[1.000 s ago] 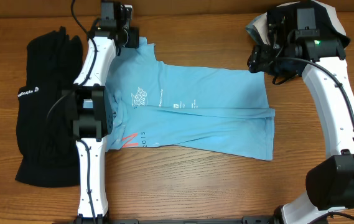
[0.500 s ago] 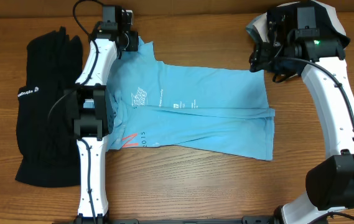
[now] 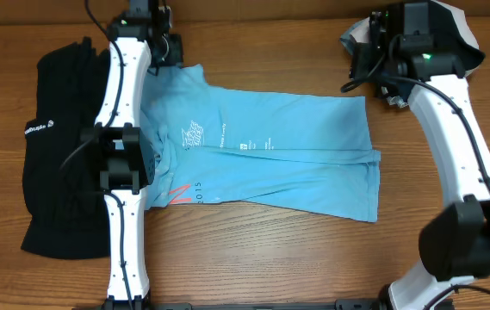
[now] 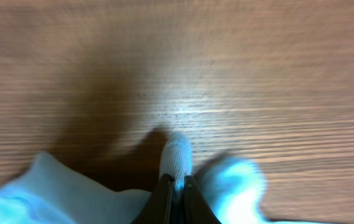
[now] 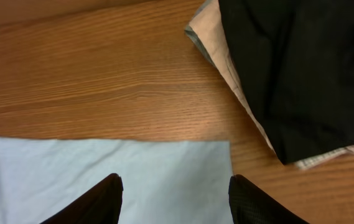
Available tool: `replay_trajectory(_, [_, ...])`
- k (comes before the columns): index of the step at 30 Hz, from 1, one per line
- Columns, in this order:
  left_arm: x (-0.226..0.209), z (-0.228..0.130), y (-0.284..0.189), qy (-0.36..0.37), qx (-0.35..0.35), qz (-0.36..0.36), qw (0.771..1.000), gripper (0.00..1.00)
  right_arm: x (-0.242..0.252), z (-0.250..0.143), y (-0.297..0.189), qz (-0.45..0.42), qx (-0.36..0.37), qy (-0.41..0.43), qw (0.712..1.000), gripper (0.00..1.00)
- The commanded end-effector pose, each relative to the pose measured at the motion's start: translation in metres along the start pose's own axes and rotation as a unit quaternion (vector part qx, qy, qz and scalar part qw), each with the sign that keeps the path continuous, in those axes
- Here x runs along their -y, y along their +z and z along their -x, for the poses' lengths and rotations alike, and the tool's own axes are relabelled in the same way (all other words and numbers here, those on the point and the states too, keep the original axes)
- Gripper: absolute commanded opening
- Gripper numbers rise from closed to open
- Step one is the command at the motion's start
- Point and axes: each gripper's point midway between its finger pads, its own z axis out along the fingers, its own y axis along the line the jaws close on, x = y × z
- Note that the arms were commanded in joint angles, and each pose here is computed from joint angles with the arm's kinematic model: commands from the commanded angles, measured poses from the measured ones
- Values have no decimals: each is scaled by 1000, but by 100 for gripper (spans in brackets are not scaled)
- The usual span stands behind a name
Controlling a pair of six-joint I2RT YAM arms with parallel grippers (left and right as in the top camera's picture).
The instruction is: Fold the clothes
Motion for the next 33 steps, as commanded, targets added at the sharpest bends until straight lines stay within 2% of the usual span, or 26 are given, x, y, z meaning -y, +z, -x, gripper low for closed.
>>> replay_trajectory(1, [5, 22, -40, -5, 32, -3, 999, 4, 3, -10, 32, -14, -21, -12, 1000, 58])
replay_trajectory(5, [12, 17, -57, 0, 23, -4, 1000, 4, 5, -20, 65, -17, -40, -13, 999, 58])
replay_trajectory(13, [20, 0, -57, 3, -12, -3, 1000, 4, 20, -49, 120, -46, -83, -10, 995, 58])
replay_trajectory(23, [15, -18, -58, -2, -47, 4, 999, 4, 55, -87, 160, -84, -138, 34, 986, 57])
replay_trajectory(28, [15, -17, -58, -3, -47, 4, 999, 4, 58, -90, 164, -85, -142, 39, 985, 57])
replay_trajectory(31, [15, -18, -58, -3, -48, 4, 999, 4, 54, -90, 165, -73, -143, 40, 986, 45])
replay_trajectory(33, [15, -18, -58, -3, -49, 4, 999, 4, 51, -91, 167, -62, -145, 42, 987, 33])
